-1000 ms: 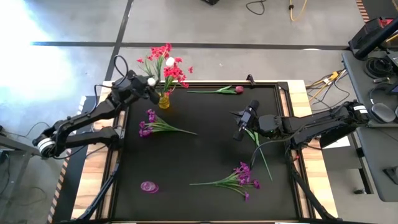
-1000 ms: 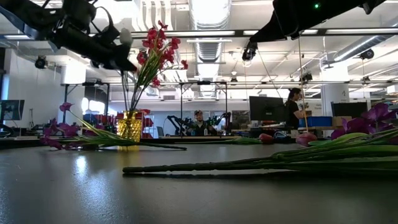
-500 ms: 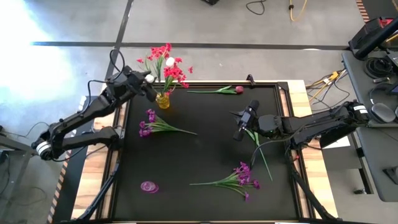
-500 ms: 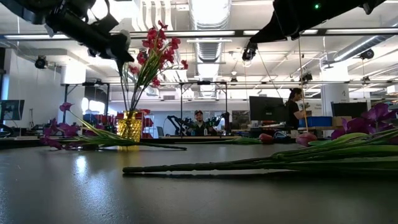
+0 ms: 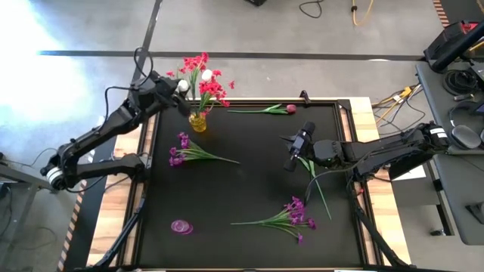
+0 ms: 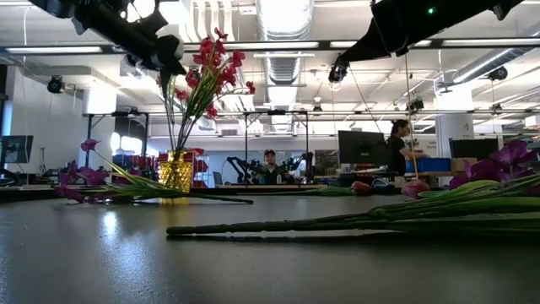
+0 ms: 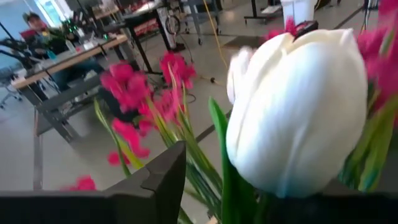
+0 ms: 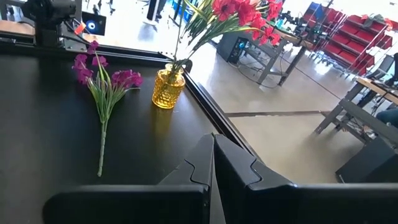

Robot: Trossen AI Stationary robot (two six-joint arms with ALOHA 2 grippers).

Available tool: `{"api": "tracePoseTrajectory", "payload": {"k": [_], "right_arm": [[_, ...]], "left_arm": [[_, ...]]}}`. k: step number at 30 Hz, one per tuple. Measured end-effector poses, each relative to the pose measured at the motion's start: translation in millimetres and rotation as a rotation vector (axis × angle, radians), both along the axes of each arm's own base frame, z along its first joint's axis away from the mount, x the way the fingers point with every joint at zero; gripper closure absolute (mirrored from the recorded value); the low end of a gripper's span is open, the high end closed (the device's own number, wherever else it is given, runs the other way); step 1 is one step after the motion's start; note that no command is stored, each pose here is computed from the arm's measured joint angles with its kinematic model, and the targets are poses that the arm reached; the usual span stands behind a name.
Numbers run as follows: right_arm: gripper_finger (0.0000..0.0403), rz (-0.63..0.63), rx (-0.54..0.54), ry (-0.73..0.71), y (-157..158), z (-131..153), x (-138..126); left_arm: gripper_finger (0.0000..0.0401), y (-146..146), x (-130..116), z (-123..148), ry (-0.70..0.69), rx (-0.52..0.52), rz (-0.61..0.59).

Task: Sort flowers into vase by color
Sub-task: Put the white tulip into the yellow vase

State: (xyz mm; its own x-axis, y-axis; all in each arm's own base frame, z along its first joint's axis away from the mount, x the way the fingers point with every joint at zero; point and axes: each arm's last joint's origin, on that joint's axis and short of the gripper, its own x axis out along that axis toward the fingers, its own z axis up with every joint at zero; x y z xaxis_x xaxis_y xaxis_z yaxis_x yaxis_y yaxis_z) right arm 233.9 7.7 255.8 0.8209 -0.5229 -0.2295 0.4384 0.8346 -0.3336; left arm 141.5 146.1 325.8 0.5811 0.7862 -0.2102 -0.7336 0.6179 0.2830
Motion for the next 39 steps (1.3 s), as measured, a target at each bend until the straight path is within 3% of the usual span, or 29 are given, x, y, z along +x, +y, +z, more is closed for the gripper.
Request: {"api": "tracePoseTrajectory", "payload": {"k": [11,17,26,39], "right_arm": [[0.0394,0.001,0.003,0.004,0,-1,0],[0.0394,0.000,0.011,0.001,0,-1,0],[0.0394,0.000,0.010,0.003,0,-1,0],[0.0394,0.001,0.007,0.005,0,-1,0]], "left_arm": [[0.0205,-4,-5,48,-0.044,0.069,-0.005],[0.0208,-2,-2,32,-0.040,0.038,-0.002],[0.0245,2,2,3,-0.097,0.044,0.004],[0.0127,6,4,9,0.006,-0.033,0.057]]}}
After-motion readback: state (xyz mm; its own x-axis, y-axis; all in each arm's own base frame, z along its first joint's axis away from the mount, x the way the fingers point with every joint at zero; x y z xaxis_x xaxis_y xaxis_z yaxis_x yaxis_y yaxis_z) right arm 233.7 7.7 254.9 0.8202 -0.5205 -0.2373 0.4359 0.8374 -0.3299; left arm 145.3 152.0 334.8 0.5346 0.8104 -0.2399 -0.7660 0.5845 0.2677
